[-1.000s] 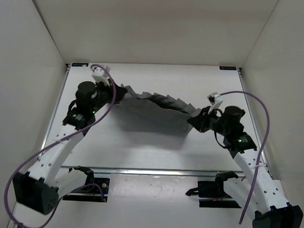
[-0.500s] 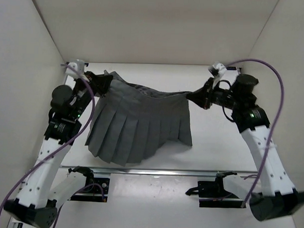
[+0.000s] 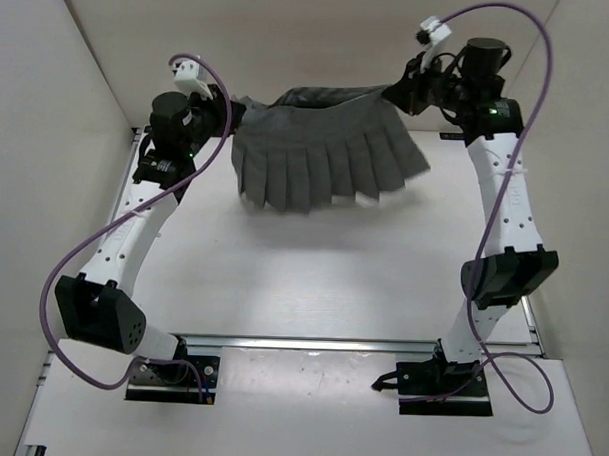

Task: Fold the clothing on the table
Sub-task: Flatten the skirt out

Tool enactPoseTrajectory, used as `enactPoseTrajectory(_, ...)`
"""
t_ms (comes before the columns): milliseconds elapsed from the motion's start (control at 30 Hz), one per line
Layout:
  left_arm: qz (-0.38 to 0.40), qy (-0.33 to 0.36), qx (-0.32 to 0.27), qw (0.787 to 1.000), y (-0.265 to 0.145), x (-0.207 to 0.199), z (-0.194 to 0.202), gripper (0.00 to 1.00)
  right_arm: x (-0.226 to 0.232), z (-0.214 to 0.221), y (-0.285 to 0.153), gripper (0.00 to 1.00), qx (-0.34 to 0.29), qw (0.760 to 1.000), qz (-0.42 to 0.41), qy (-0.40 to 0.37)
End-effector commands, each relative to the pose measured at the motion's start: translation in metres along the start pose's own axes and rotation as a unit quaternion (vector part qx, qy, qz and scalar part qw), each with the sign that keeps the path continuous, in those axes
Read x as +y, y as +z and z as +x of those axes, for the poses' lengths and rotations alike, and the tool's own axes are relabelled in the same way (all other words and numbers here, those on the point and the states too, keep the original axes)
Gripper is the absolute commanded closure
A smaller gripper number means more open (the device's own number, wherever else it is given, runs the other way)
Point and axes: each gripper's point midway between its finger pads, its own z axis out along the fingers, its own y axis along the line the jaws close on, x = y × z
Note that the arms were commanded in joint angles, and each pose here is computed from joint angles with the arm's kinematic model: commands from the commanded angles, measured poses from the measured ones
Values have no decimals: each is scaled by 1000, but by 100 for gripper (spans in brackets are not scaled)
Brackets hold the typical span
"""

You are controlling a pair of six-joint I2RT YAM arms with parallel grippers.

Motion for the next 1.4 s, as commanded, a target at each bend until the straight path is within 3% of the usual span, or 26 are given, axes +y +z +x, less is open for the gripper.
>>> enactPoseTrajectory(0, 36, 29, -74, 996, -24, -26, -57, 100, 7, -13, -32, 100, -15, 1000, 4, -24)
enactPoseTrajectory(67, 33, 26, -62, 997, -23, -21, -36, 100, 11, 24, -22, 100, 13, 1000, -4, 1)
enactPoseTrajectory(300, -2, -36, 59, 998, -29, 16, 119, 100, 53, 193, 13, 100, 111, 989, -31, 90)
enactPoseTrajectory(367, -19, -79, 104, 991, -46, 34, 182, 100, 64, 221, 17, 100, 115, 988, -34, 101)
enactPoseTrajectory(467, -31, -98, 156, 982, -68, 38, 235, 100, 89, 270, 13, 100, 164, 972, -33, 163)
enactPoseTrajectory(667, -82, -120, 203, 968, -111, 54, 276, 97, 138, 341, -18, 99, 251, 946, 5, 206)
enactPoseTrajectory(767, -78, -117, 231, 963, -123, 53, 288, 87, 152, 356, -36, 100, 255, 940, 14, 226)
enactPoseTrajectory(833, -69, -118, 251, 958, -132, 49, 297, 54, 162, 361, -45, 100, 257, 936, 4, 240)
enactPoseTrajectory(900, -56, -119, 260, 957, -143, 39, 300, 42, 176, 364, -52, 71, 268, 932, -7, 245)
enactPoseTrajectory(933, -47, -118, 253, 959, -148, 34, 298, 38, 177, 361, -53, 72, 268, 933, 2, 241)
enactPoseTrajectory(967, -45, -123, 248, 960, -151, 33, 296, 37, 191, 359, -56, 79, 273, 934, -14, 231)
enactPoseTrajectory(1033, -49, -146, 209, 966, -162, 33, 283, 32, 201, 342, -58, 69, 250, 942, -16, 224)
enactPoseTrajectory(1067, -59, -150, 196, 967, -171, 37, 281, 32, 207, 331, -61, 57, 230, 948, -21, 217)
enactPoseTrajectory(1167, -92, -169, 149, 970, -180, 53, 269, 34, 215, 308, -71, 56, 161, 958, -38, 233)
enactPoseTrajectory(1267, -104, -169, 152, 968, -185, 59, 274, 34, 193, 288, -79, 62, 84, 962, -14, 259)
enactPoseTrajectory(1367, -102, -166, 172, 966, -181, 56, 287, 36, 177, 295, -79, 82, 84, 956, 6, 281)
